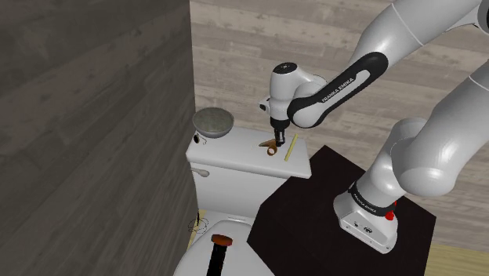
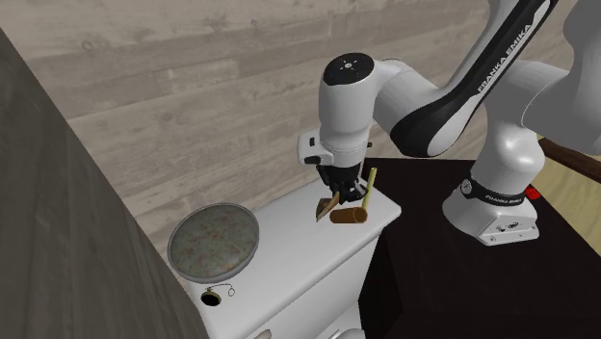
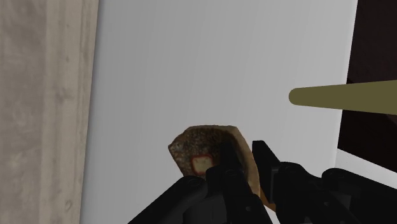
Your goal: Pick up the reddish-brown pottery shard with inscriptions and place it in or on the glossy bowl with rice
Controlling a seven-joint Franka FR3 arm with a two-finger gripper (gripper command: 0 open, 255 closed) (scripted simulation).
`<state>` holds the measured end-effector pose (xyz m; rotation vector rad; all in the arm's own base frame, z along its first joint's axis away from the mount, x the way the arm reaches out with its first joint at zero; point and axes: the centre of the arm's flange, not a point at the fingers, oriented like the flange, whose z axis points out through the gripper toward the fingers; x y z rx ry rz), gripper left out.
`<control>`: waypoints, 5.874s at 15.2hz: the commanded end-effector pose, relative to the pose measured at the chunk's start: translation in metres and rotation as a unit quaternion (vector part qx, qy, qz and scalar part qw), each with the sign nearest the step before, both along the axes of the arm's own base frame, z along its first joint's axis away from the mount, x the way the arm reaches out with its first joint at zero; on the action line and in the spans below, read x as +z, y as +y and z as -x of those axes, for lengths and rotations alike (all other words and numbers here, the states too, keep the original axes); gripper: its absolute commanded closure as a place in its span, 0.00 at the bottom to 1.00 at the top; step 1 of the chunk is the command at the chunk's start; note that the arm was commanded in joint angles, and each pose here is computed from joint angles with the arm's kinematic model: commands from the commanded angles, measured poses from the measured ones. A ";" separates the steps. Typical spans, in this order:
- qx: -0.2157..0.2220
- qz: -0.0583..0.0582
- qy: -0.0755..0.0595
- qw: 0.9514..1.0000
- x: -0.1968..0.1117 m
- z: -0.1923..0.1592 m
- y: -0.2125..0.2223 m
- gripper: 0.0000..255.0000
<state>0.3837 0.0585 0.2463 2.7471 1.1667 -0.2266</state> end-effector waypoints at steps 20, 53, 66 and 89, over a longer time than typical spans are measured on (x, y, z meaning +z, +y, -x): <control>0.000 0.000 0.000 1.000 0.100 0.000 0.000 1.00; 0.000 0.000 0.000 1.000 0.200 -0.223 0.136 1.00; 0.000 0.000 0.000 1.000 0.138 -0.231 0.141 1.00; 0.000 0.000 0.000 1.000 0.122 -0.233 0.146 0.00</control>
